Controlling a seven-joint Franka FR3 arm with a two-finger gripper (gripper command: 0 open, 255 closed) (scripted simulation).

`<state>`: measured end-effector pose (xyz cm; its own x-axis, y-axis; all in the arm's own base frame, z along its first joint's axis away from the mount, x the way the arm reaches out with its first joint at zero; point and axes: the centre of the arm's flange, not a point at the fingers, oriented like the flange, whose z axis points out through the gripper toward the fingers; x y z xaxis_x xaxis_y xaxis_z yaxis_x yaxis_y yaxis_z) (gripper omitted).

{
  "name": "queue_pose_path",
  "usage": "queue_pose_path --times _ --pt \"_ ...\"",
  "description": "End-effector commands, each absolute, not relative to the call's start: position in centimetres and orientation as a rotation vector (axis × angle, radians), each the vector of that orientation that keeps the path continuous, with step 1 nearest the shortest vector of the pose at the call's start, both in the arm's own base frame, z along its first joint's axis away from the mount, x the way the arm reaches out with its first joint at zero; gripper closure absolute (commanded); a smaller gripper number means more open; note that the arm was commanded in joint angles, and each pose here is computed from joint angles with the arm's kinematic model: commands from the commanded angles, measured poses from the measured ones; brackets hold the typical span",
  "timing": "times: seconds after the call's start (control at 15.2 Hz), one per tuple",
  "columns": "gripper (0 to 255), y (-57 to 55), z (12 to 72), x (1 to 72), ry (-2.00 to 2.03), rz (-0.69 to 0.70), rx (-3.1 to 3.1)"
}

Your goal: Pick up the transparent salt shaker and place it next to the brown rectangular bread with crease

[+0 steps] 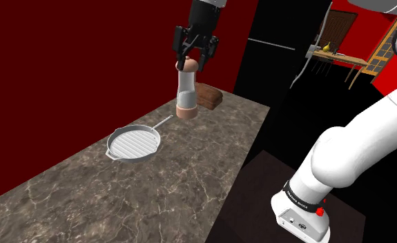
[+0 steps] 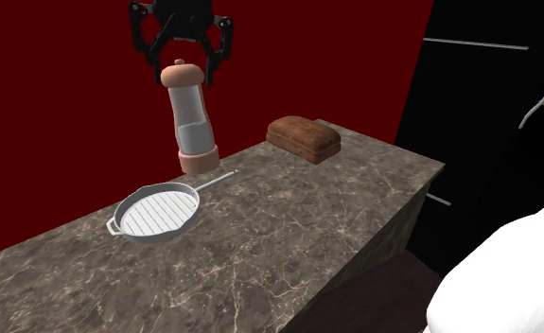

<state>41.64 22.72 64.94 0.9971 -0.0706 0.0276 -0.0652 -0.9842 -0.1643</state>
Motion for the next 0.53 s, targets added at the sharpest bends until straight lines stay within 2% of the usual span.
queue_pose_path --times 0.0,0.46 --pt "255 20.8 64.2 43.7 0.101 -0.051 -2.976" --pt "255 14.6 62.7 50.4 0.101 -0.051 -2.976"
